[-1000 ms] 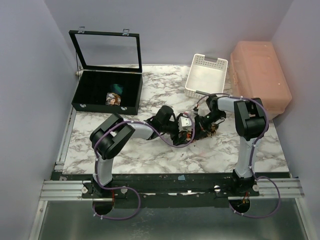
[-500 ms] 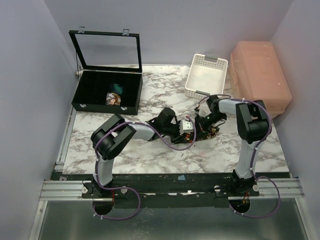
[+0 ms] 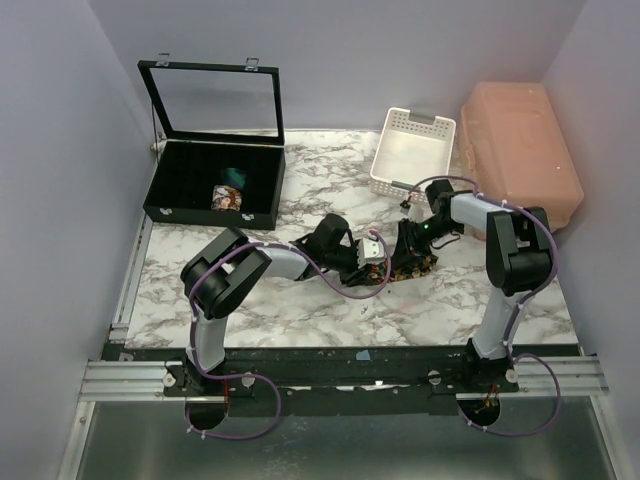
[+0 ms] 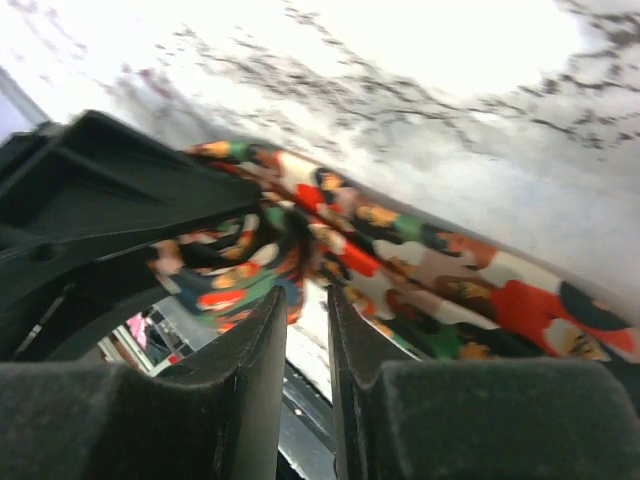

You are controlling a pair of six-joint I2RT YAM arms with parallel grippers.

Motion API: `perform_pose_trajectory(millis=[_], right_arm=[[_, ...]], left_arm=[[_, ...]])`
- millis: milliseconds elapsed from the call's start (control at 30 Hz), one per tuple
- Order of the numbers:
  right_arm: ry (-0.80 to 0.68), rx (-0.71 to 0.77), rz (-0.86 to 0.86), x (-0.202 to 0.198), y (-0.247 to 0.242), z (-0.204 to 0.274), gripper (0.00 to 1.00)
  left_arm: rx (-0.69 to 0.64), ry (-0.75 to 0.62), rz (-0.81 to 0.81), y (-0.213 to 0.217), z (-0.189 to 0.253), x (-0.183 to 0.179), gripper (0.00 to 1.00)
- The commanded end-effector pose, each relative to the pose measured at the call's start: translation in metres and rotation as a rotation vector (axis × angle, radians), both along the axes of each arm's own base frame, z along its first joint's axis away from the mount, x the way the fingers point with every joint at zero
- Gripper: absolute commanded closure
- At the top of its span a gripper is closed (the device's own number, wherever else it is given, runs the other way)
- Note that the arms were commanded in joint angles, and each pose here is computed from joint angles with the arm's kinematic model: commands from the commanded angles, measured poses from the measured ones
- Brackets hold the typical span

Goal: Roll the ties
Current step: Roll the tie at the center of the board.

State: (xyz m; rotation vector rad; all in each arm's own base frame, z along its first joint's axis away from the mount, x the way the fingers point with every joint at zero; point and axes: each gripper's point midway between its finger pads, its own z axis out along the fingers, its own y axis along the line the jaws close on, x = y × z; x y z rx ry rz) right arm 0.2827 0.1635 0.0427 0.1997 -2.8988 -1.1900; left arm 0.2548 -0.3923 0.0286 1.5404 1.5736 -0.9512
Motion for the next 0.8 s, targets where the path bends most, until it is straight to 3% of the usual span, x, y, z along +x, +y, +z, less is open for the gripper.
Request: perform_pose_trajectory(millis=[0,267,767], right_arm=[[0.01,-0.181,0.031,-0.008,-0.025,-0.045,0.75],[0.03,-0.315,0.043,-0.01,-0.046,-0.071,0.76],[0.039,-0.276,0.028,-0.027,-0.041,-0.058,0.76]], left_arm=[[0.089,0.111,0.025,0.019,-0.019,-0.014,0.88],[0.101,0.12,0.098,0.029,-0.009,-0.003,0.8],[0.237,0.213,0.162,0.045,-0.042,0.0,0.71]])
